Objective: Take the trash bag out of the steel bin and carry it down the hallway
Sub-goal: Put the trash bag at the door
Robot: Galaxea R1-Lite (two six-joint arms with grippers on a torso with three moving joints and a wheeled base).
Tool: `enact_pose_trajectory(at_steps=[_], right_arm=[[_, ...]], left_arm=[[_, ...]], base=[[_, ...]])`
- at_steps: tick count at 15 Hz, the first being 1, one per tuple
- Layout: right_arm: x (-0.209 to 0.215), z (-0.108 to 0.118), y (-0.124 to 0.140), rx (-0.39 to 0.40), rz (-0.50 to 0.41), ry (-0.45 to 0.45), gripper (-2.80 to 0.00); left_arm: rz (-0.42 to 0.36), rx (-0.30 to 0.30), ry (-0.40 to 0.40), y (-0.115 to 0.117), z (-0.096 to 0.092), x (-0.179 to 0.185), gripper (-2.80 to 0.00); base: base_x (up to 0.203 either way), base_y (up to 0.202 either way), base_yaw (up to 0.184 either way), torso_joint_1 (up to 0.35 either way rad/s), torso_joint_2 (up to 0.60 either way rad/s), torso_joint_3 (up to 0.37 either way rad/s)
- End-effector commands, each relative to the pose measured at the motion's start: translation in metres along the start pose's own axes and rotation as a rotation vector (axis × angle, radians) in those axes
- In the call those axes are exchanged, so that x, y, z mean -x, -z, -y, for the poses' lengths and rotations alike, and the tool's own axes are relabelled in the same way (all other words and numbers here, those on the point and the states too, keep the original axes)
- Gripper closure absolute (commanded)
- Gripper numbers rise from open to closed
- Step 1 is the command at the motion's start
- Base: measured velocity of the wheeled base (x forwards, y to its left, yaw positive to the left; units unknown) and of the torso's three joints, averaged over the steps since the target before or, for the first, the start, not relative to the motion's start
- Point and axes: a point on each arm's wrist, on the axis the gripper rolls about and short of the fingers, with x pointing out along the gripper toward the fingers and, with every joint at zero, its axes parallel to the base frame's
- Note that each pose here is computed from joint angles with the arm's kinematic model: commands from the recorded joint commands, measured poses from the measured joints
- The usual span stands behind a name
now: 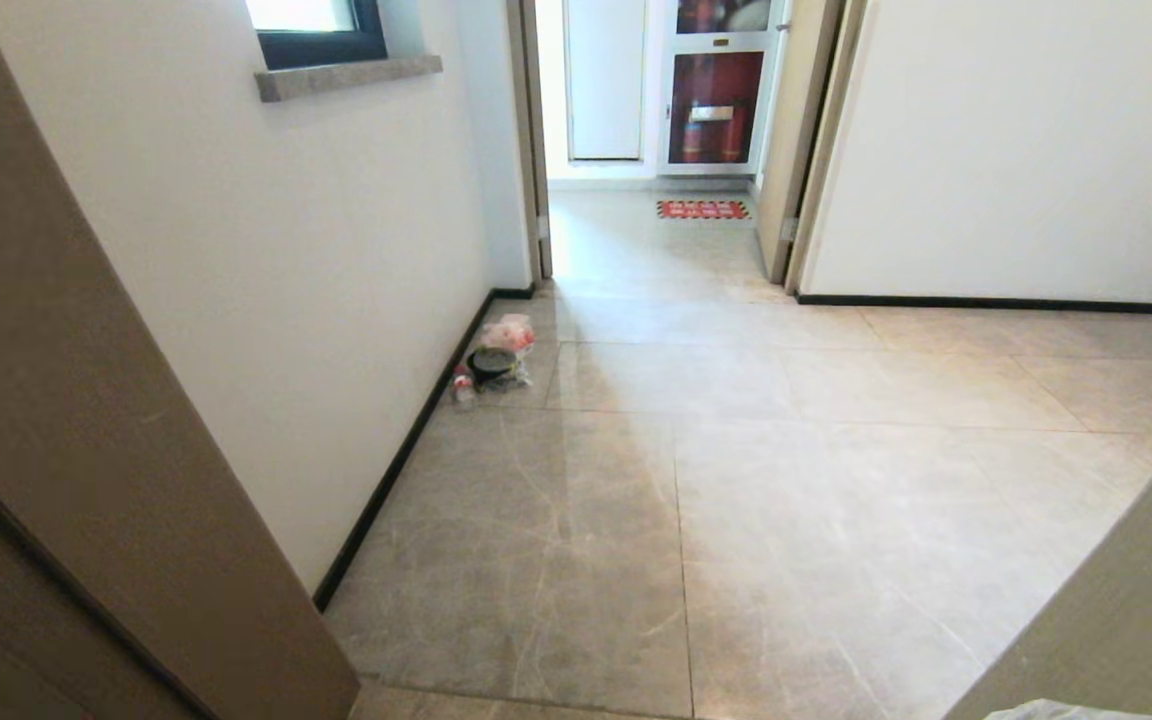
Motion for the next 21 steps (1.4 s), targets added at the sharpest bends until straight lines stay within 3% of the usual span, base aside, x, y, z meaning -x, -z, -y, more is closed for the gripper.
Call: enact_pose_trajectory(at_steps=[1,21], right_arm=[[-0.0001,0.0000,0.0001,0.001,-0.002,-0.001,0.00],[-0.0001,0.0000,0.0001,0.001,-0.002,-0.001,0.00]], left_arm=[[-0.002,0.001,-0.001,0.0004,0.0000,-0.0001,0.00],[-0.001,0.001,-0.001,0.0001,0.0000,0.0000,0.00]], base=[[0.189,0.000,-0.004,0.002,0.00,0.002],[0.192,0.000,0.001,0.003,0.00,0.004]])
